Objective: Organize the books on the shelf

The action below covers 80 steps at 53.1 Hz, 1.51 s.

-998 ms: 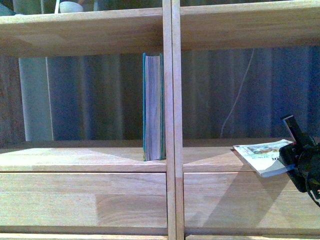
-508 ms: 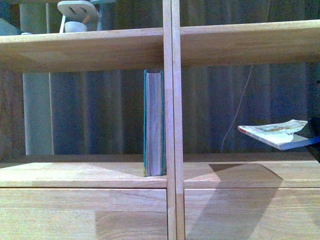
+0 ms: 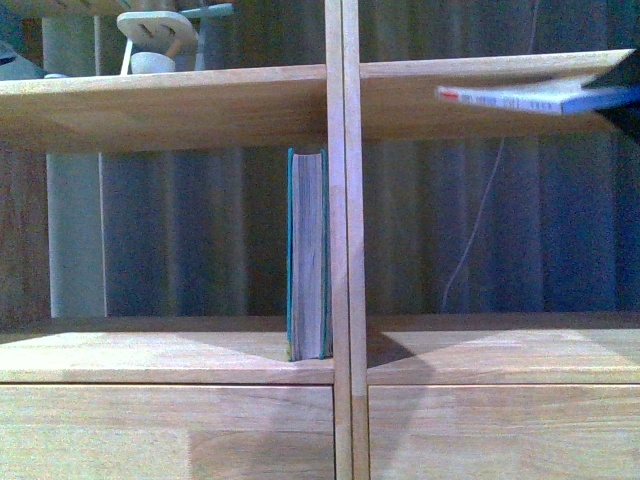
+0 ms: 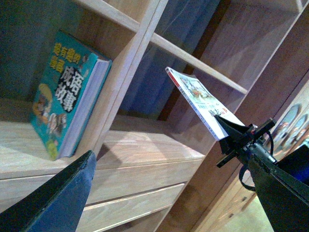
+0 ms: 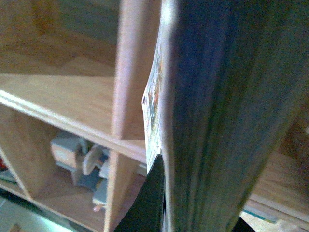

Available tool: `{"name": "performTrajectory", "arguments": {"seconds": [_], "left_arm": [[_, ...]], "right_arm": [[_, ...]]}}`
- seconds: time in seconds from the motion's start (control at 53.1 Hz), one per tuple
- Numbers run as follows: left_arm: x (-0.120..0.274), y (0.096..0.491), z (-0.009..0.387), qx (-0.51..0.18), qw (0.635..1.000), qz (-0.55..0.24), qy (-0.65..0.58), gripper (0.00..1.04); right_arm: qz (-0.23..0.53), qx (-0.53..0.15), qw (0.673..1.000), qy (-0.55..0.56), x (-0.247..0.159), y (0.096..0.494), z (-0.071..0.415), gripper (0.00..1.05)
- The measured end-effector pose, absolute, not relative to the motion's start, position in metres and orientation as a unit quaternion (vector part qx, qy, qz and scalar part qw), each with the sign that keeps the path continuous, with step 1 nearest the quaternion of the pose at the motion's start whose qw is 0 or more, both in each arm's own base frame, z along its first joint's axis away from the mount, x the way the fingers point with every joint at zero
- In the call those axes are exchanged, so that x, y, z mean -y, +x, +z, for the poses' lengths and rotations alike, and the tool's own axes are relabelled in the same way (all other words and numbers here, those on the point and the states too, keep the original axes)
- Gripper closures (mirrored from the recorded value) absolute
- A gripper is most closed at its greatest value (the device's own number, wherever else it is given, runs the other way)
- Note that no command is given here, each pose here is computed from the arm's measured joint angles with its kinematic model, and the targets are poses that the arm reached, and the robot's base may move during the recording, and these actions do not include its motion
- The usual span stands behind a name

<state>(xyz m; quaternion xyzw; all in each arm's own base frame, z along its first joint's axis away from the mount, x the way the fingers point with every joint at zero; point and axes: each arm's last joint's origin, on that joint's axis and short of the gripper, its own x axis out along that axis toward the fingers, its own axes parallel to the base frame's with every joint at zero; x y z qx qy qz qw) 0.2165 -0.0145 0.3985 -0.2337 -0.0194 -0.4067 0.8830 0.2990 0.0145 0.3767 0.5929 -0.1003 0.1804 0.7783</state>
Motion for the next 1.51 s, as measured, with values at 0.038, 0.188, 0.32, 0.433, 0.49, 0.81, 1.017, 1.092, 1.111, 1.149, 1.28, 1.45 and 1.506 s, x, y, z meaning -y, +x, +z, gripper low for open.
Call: {"name": "performTrajectory", "arguments": {"seconds": [0.038,0.188,0.32,0.433,0.49,0.81,1.017,1.092,1.111,1.149,1.28,1.45,1.506], "left_arm": [[0.017,0.220,0.401,0.017,0.874,-0.422,-0.240,0.07],[0.032,0.234,0.408,0.011,0.849,-0.473,-0.238,0.07],[0.047,0.249,0.412,0.009,0.831,-0.498,-0.248,0.07],[0.055,0.256,0.417,0.009,0.825,-0.501,-0.263,0.07],[0.059,0.258,0.419,0.010,0.823,-0.500,-0.269,0.07],[0.067,0.245,0.409,0.011,0.809,-0.517,-0.280,0.07],[0.061,0.244,0.402,0.013,0.801,-0.516,-0.303,0.07],[0.061,0.243,0.404,0.019,0.795,-0.521,-0.310,0.07],[0.061,0.243,0.404,0.021,0.795,-0.522,-0.310,0.07],[0.061,0.242,0.406,0.023,0.791,-0.524,-0.314,0.07],[0.062,0.241,0.408,0.014,0.776,-0.532,-0.339,0.07],[0.074,0.238,0.413,-0.004,0.761,-0.541,-0.359,0.07],[0.082,0.235,0.416,-0.005,0.751,-0.551,-0.363,0.07]], "right_arm": [[0.195,0.106,0.776,0.590,-0.017,0.296,0.384,0.97],[0.254,0.103,0.768,0.579,-0.031,0.289,0.401,0.97],[0.293,0.092,0.763,0.569,-0.044,0.290,0.406,0.97],[0.299,0.086,0.761,0.569,-0.050,0.292,0.406,0.97],[0.299,0.085,0.760,0.570,-0.051,0.293,0.406,0.97],[0.300,0.058,0.764,0.568,-0.048,0.270,0.371,0.98],[0.308,0.083,0.767,0.557,-0.031,0.243,0.369,0.98],[0.307,0.091,0.767,0.555,-0.028,0.243,0.373,0.98],[0.307,0.092,0.767,0.556,-0.028,0.243,0.374,0.98],[0.309,0.095,0.766,0.556,-0.028,0.244,0.377,0.98],[0.327,0.109,0.759,0.552,-0.031,0.246,0.389,0.98],[0.362,0.116,0.740,0.555,-0.044,0.248,0.402,0.98],[0.378,0.112,0.731,0.557,-0.053,0.248,0.403,0.98]]}}
